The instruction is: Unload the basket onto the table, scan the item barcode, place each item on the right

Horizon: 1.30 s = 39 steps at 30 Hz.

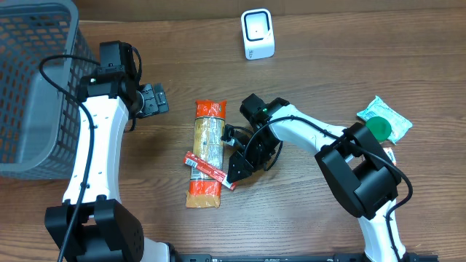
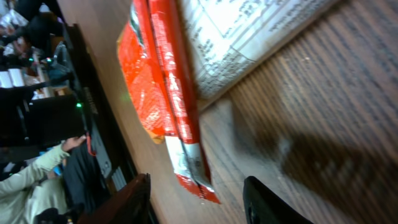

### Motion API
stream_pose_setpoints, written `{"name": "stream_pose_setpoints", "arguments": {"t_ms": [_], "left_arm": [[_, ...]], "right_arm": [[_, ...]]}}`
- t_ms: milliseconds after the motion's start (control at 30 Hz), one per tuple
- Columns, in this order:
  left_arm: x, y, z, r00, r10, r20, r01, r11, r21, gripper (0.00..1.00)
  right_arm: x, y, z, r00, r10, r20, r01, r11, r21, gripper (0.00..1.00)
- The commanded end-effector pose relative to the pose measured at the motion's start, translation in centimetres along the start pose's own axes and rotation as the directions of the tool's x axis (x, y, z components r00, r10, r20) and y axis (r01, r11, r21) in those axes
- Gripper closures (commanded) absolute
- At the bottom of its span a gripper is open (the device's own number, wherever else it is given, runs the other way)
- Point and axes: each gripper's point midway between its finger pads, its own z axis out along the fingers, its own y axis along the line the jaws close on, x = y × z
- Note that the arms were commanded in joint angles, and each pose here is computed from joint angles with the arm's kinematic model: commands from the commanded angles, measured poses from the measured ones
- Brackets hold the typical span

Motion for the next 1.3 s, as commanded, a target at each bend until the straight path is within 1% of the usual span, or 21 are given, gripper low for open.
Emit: {"name": "stream_pose_setpoints", "arguments": {"t_ms": [0,67,200,333,433,533,700,867,933,1267], "left_arm": [[0.2,-0.2,0.2,1.0,0.016,-0.005,-0.016,1.0,-0.004,0.0],[0.2,-0.2,0.2,1.0,0.016,-0.005,-0.016,1.0,-0.004,0.0],[0.2,-0.2,0.1,1.0,0.016,-0.005,-0.016,1.0,-0.004,0.0],[0.2,-0.2,0.1,1.0,0.016,-0.005,-0.016,1.0,-0.004,0.0],[0.2,-0.1,0.2,1.0,0.016,-0.005,-0.016,1.0,-0.004,0.0],[0.2,-0.1,0.1,1.0,0.016,-0.004,-0.016,1.0,-0.004,0.0],[0.2,-0.2,0.1,1.0,0.016,-0.005,-0.016,1.0,-0.004,0.0],[0.2,-0.2,0.1,1.0,0.016,-0.005,-0.016,1.0,-0.004,0.0],[0.2,-0.1,0.2,1.0,0.016,-0.005,-0.016,1.0,-0.004,0.0],[0.2,-0.2,0.2,1.0,0.016,-0.005,-0.016,1.0,-0.004,0.0]], "right_arm": [[-0.6,1.3,-0.2,1.0,-0.017,0.018,0.018,0.999,-0.048,0.53],[-0.6,1.3,-0.2,1.0,-0.017,0.017,0.018,0.999,-0.048,0.56],[-0.6,1.3,-0.2,1.0,-0.017,0.017,0.018,0.999,-0.047,0.57],[-0.4,1.0,0.1,1.0,-0.019,0.02,0.02,0.999,-0.047,0.57],[-0.2,0.5,0.5,0.999,0.023,0.025,-0.022,0.999,-0.046,0.53],[-0.2,0.1,0.8,0.997,0.064,0.033,-0.063,0.997,-0.047,0.53],[-0.2,0.2,0.9,0.997,0.065,0.032,-0.063,0.997,-0.053,0.53],[-0.1,0.9,1.1,0.998,0.06,0.026,-0.058,0.995,-0.082,0.62],[-0.1,1.0,1.2,0.998,0.058,0.022,-0.056,0.995,-0.082,0.63],[0.0,1.4,1.7,0.998,0.064,0.011,-0.063,0.995,-0.082,0.64]]}}
